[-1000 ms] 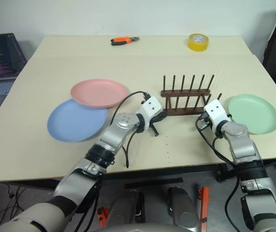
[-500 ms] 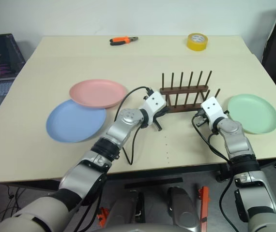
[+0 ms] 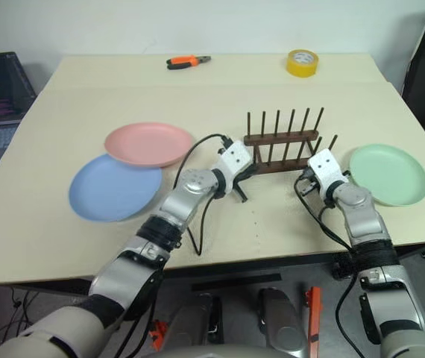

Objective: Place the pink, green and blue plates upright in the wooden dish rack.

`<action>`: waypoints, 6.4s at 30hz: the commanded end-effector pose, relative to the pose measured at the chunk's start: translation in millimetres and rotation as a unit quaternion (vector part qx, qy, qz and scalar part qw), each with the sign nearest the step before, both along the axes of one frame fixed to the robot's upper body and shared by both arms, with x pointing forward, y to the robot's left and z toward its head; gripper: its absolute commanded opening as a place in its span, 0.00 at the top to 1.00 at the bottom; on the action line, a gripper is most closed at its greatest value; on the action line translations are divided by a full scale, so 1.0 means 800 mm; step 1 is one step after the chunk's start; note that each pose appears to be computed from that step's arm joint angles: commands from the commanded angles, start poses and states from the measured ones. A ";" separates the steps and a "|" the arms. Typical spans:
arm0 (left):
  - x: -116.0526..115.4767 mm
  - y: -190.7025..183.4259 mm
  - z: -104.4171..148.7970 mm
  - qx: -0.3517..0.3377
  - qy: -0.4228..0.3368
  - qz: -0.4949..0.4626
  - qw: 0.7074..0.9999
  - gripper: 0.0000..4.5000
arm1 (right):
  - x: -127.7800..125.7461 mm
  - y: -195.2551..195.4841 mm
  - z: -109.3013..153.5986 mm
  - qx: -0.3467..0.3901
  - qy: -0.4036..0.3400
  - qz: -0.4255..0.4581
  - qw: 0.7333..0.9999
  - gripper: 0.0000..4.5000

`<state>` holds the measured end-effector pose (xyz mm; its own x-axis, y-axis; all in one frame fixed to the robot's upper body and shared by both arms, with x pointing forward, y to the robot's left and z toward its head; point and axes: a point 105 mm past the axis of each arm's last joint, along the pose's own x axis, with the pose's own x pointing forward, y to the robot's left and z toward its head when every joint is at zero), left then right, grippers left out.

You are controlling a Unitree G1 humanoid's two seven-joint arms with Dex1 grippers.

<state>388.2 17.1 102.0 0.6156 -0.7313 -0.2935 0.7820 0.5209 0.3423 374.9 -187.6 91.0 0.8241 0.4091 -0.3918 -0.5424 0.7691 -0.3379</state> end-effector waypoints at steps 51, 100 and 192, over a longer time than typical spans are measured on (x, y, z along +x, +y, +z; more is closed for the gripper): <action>0.078 0.324 0.096 -0.042 0.111 0.404 0.907 0.00 | -0.058 0.109 0.150 0.073 -0.031 0.272 0.959 0.00; 0.035 0.208 0.276 -0.111 -0.034 0.244 0.963 1.00 | -0.005 0.278 0.156 -0.028 -0.202 0.338 0.919 0.13; -0.130 0.093 0.119 -0.061 0.027 -0.096 0.993 0.20 | 0.004 -0.057 0.278 0.405 -0.019 0.118 0.907 1.00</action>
<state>285.6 90.0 185.6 0.4277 -0.8656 -0.2603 0.9016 0.3879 0.1914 384.0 -229.0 296.4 0.6987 0.7108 0.0812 -0.6963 0.6495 0.3056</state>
